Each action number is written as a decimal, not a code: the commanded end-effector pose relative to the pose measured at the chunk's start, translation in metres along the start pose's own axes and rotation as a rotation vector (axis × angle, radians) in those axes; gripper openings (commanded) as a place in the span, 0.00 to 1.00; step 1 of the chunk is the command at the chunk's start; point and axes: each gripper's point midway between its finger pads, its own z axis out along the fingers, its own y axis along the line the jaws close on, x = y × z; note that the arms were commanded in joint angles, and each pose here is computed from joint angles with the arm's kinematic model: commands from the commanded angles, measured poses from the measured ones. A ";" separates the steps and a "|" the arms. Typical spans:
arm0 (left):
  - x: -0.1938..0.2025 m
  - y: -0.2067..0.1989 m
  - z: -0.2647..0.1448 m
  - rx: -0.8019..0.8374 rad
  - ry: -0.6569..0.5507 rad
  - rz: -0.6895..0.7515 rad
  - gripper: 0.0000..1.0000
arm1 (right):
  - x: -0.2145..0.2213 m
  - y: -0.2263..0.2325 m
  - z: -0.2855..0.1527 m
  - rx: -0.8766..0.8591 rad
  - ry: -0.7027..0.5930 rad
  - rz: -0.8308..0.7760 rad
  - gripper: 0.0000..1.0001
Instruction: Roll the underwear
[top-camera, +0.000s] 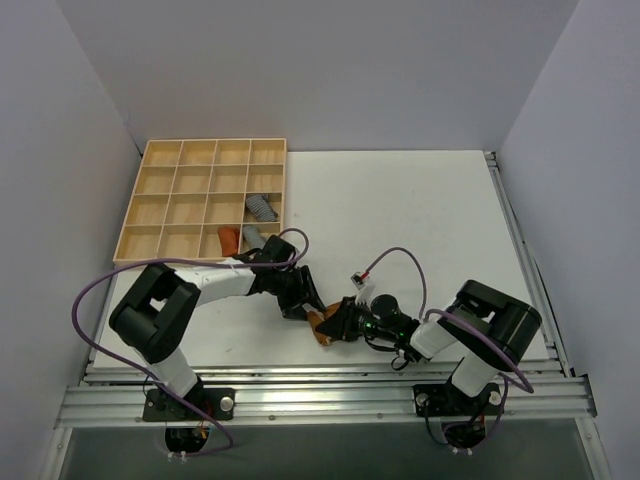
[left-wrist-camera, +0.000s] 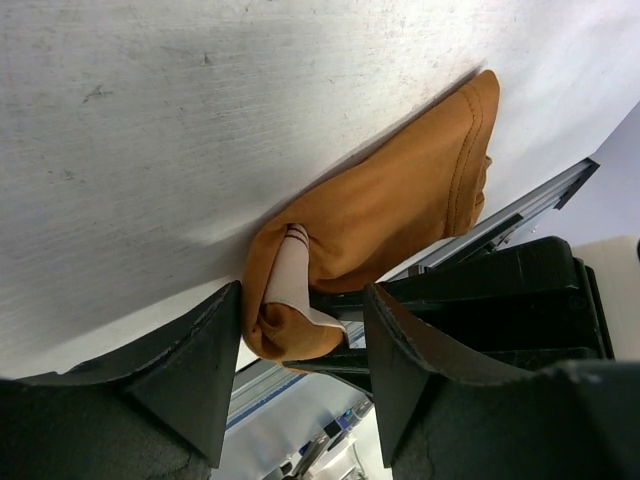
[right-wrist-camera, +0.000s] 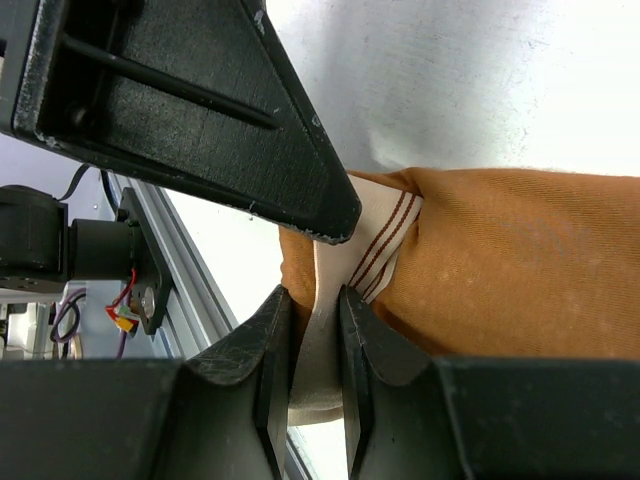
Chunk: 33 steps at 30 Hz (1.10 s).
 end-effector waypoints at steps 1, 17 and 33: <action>0.004 -0.010 -0.007 0.038 0.015 0.064 0.59 | 0.037 -0.044 -0.017 0.158 0.122 0.021 0.02; 0.009 0.016 -0.057 -0.311 -0.110 -0.223 0.63 | 0.038 -0.058 -0.027 0.220 0.097 0.025 0.01; 0.010 -0.008 -0.025 -0.293 -0.121 -0.241 0.67 | 0.035 -0.056 -0.025 0.219 0.091 0.016 0.01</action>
